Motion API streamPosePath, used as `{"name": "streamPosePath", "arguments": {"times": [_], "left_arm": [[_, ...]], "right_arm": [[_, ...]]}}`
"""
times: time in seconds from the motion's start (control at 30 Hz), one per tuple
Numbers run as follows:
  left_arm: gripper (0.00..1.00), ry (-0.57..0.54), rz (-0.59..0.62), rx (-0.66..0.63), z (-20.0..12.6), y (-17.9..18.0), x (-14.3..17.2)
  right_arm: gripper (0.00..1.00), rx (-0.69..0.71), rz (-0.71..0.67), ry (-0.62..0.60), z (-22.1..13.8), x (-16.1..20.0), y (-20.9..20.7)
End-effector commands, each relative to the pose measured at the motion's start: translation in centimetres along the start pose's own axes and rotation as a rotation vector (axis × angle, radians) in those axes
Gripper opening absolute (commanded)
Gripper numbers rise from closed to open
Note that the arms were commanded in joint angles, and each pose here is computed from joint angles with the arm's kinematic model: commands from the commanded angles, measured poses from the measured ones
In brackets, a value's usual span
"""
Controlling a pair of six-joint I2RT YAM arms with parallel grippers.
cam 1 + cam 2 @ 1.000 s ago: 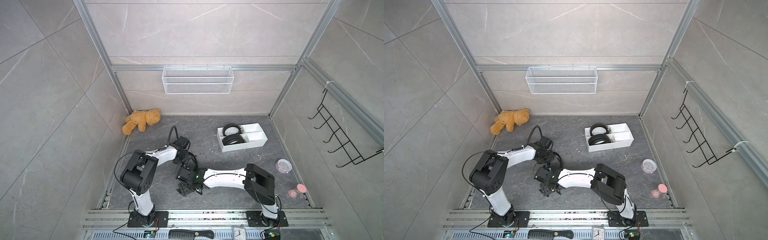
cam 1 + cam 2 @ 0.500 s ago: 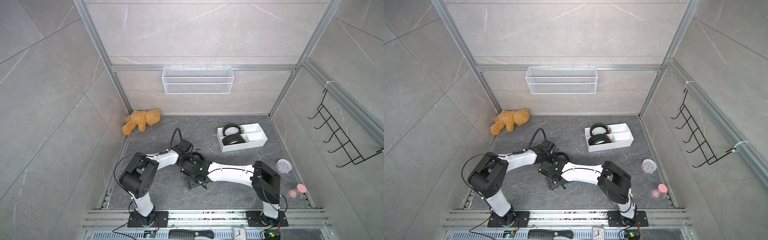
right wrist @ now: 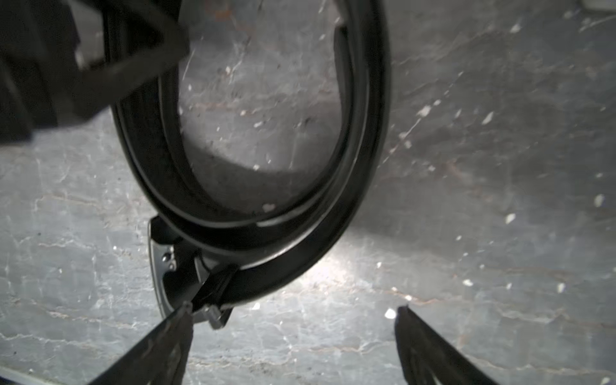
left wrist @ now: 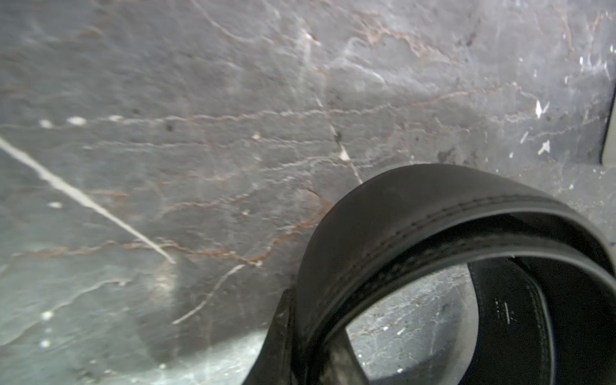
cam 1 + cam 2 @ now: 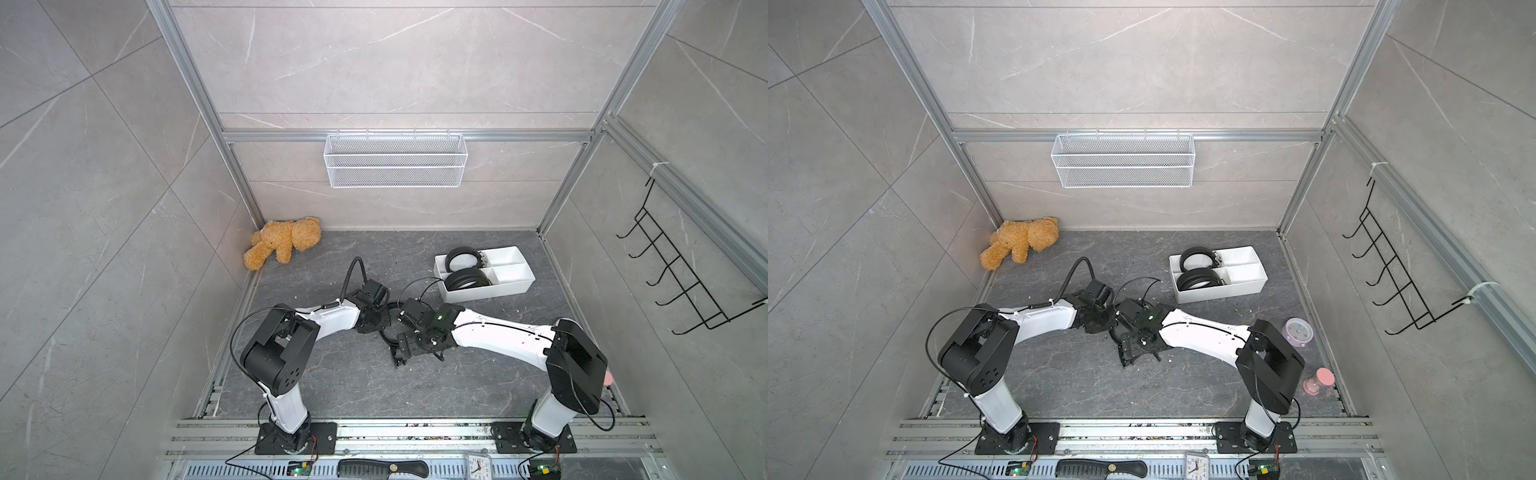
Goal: Place the belts into the storage roll
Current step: Roll the belt at the center of the board.
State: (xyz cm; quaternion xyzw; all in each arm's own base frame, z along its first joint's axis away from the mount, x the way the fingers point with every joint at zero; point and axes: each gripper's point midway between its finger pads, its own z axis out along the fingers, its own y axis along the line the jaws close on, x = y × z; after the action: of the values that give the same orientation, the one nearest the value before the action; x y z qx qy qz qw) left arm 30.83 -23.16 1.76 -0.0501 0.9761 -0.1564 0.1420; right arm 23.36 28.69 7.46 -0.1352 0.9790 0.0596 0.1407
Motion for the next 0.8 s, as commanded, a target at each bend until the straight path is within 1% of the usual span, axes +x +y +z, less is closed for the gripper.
{"name": "streamPosePath", "arguments": {"times": [0.0,0.07,0.17,0.37,0.47,0.6,0.77], "left_arm": [[0.00,0.237,-0.022,-0.142,1.7,3.9,6.3],[0.00,0.240,-0.016,-0.149,1.8,3.9,6.2],[0.00,0.243,-0.006,-0.164,1.7,3.9,6.1],[0.00,0.239,0.011,-0.189,1.3,3.9,5.5],[0.00,0.239,0.023,-0.201,1.1,3.9,5.3],[0.00,0.241,0.044,-0.211,1.0,3.7,5.2],[0.00,0.250,0.061,-0.208,1.0,3.6,5.4]], "right_arm": [[0.95,-0.007,-0.003,-0.065,-0.4,-3.3,-1.1],[0.95,-0.022,0.010,-0.082,0.0,-5.0,-1.7],[0.94,-0.050,0.008,-0.062,1.4,-6.5,-2.1],[0.85,-0.099,-0.022,0.038,5.1,-6.3,-1.0],[0.80,-0.066,-0.001,0.082,6.6,-5.2,-1.7],[0.70,0.005,0.026,0.129,7.9,-3.6,-3.2],[0.49,0.030,0.052,0.158,8.6,-2.1,-4.0]]}}
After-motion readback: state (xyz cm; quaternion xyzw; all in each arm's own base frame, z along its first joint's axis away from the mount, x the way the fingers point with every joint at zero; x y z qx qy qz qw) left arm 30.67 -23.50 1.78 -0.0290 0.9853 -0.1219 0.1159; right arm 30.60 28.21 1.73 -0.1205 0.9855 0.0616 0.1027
